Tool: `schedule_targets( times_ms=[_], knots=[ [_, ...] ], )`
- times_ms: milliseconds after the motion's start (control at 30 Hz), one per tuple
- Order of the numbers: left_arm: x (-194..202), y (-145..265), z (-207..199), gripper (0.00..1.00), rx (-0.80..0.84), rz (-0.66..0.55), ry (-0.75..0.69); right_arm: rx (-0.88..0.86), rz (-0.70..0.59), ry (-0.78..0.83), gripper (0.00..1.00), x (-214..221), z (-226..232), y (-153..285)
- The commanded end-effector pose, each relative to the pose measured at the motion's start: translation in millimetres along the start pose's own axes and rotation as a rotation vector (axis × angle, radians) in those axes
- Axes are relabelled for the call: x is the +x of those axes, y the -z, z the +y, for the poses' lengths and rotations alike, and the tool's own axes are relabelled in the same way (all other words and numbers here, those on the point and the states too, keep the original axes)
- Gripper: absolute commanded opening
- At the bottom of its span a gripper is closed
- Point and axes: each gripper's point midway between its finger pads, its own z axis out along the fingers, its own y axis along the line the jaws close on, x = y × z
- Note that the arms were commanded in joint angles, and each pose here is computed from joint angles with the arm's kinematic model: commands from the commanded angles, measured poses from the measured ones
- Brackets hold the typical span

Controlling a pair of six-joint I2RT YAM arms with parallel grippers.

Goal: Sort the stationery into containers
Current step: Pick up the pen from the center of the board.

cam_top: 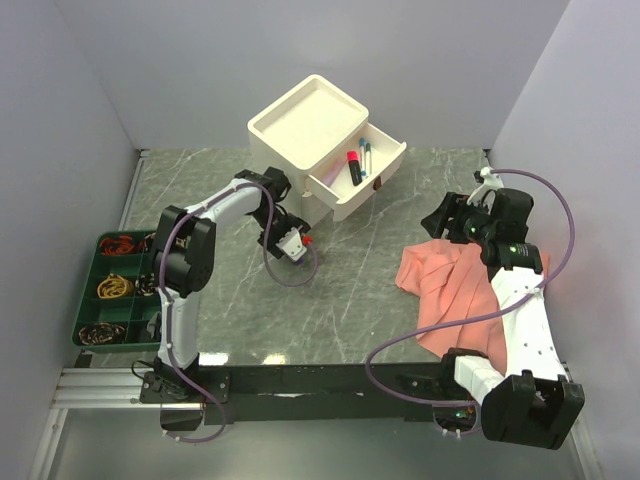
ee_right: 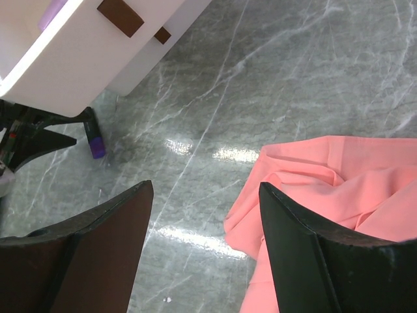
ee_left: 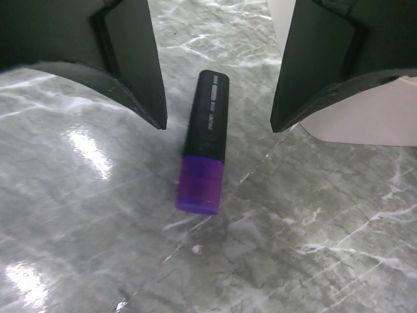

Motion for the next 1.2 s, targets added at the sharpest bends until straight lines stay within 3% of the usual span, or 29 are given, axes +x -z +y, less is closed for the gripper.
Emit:
schedule_targets(
  times_ms=[0,233,467,700,833,900,967,1167],
  knots=[
    [4,-1,1,0.69,0.032,0.028,-0.001,-0.008,-0.019,0.023,0.74,-5,0,1],
    [6,-12,0,0.62,0.083,0.048,0.043,-0.014,-0.003,0.026,0.74,-6,-3,-5],
    [8,-25,-3,0.46,0.132,0.069,0.111,-0.024,0.015,0.024,0.75,-5,-3,-8],
    [2,-27,-15,0.38,0.155,0.069,0.157,-0.028,0.019,0.025,0.74,-1,-3,-9],
    [-13,-24,-24,0.15,0.156,0.048,0.221,-0.028,0.010,0.027,0.75,-2,-1,-6],
    [-31,-7,-18,0.11,0.110,0.016,0.244,-0.028,0.006,0.033,0.74,-3,0,-4],
    [-57,20,-15,0.01,0.066,-0.021,0.252,-0.026,0.004,0.038,0.75,-2,0,-2],
    [-145,80,-12,0.01,-0.017,-0.173,0.328,-0.025,-0.001,0.021,0.75,3,0,-2]
  ],
)
